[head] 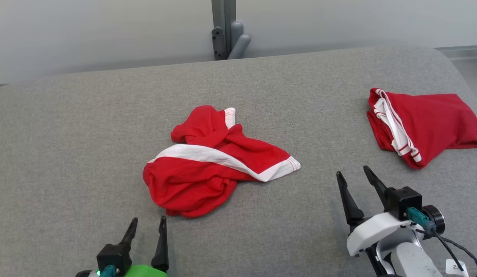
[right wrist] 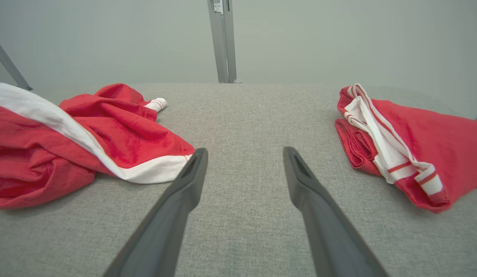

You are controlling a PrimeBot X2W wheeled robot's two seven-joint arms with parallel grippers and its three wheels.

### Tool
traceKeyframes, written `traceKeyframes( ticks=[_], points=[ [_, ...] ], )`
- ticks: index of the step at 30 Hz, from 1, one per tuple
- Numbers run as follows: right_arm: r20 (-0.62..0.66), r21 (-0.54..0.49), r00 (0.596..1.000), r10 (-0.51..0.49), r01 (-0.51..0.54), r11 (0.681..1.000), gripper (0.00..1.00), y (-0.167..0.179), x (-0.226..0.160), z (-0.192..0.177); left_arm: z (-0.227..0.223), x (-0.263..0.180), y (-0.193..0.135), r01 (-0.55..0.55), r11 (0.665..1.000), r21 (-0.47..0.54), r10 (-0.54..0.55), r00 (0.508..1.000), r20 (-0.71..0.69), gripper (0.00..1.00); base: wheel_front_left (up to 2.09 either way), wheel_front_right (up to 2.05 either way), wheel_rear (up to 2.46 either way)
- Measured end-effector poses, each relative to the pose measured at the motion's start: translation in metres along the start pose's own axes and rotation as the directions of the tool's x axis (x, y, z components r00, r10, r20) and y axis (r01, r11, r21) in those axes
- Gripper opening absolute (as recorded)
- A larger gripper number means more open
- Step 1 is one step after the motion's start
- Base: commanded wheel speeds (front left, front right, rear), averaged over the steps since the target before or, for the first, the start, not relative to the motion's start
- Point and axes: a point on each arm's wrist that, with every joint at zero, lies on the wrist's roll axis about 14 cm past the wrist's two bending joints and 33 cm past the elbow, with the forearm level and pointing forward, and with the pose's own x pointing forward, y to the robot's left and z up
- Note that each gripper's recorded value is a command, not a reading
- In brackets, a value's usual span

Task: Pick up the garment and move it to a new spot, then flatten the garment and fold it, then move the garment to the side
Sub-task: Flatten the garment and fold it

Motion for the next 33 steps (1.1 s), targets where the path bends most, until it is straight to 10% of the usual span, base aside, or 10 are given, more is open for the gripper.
traceKeyframes(
  ticks=[24,33],
  points=[
    [0.026,0.007,0.999,-0.028,0.028,1.000,1.00,-0.006,-0.009,0.007,0.101,0.054,0.005,0.027,0.998,-0.055,-0.012,0.963,0.268,1.00,0.00,0.00,0.00],
    [0.002,0.012,0.999,-0.045,0.045,0.999,1.00,-0.013,-0.004,-0.001,0.073,0.079,0.005,-0.005,0.996,-0.094,0.020,0.985,0.169,1.00,0.00,0.00,0.00]
  ],
)
